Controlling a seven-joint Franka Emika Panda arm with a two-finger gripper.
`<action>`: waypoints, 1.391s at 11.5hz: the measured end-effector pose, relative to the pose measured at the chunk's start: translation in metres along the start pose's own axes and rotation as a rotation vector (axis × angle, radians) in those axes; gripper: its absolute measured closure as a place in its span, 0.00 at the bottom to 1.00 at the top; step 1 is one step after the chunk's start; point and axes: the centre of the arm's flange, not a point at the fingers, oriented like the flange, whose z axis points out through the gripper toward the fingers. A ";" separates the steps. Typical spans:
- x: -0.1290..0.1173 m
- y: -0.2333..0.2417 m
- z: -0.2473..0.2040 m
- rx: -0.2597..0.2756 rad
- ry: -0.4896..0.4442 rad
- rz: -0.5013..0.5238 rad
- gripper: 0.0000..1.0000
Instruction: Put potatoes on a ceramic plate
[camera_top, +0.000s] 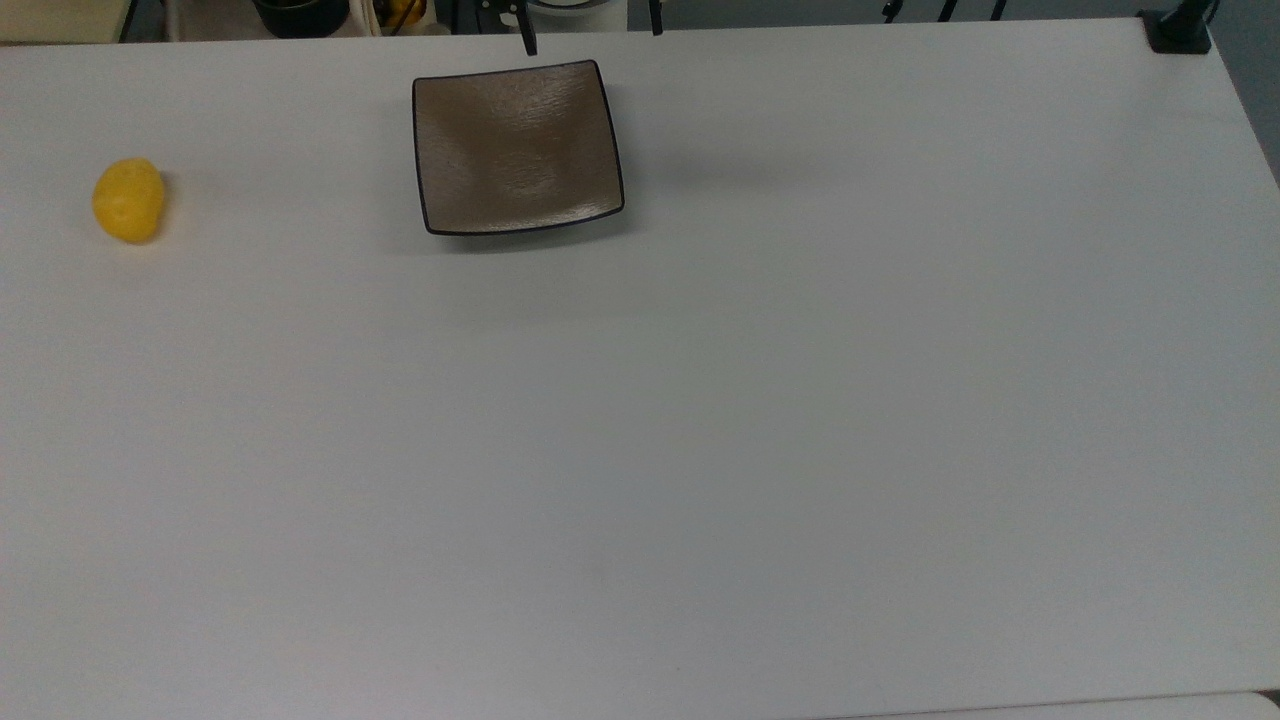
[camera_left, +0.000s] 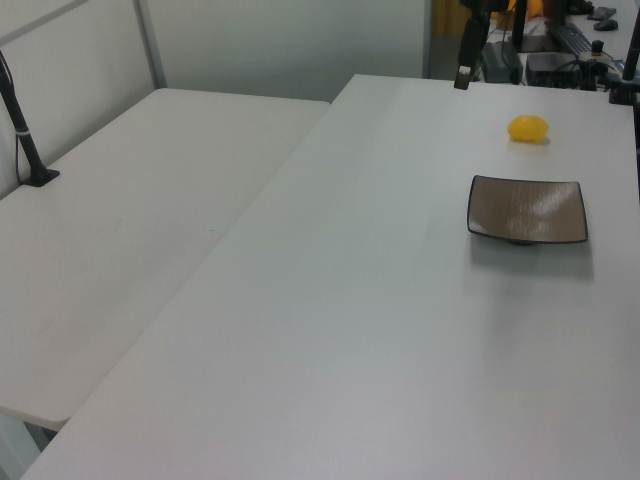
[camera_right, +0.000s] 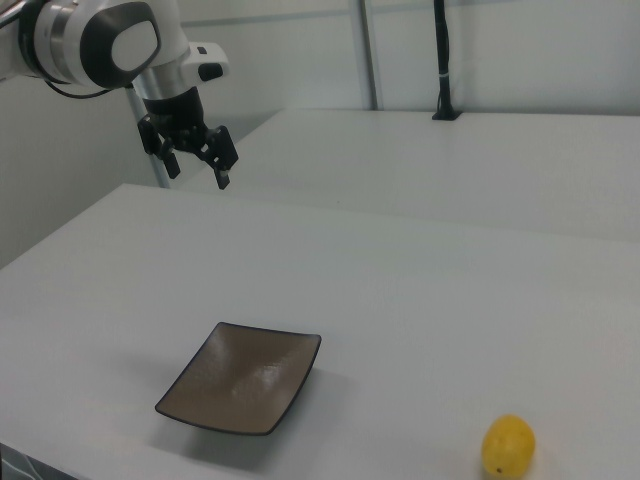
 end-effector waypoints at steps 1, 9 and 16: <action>0.000 -0.001 0.000 0.000 0.000 -0.001 0.00; -0.003 -0.002 0.001 0.002 -0.024 -0.003 0.00; -0.029 -0.016 0.002 -0.028 -0.187 -0.197 0.00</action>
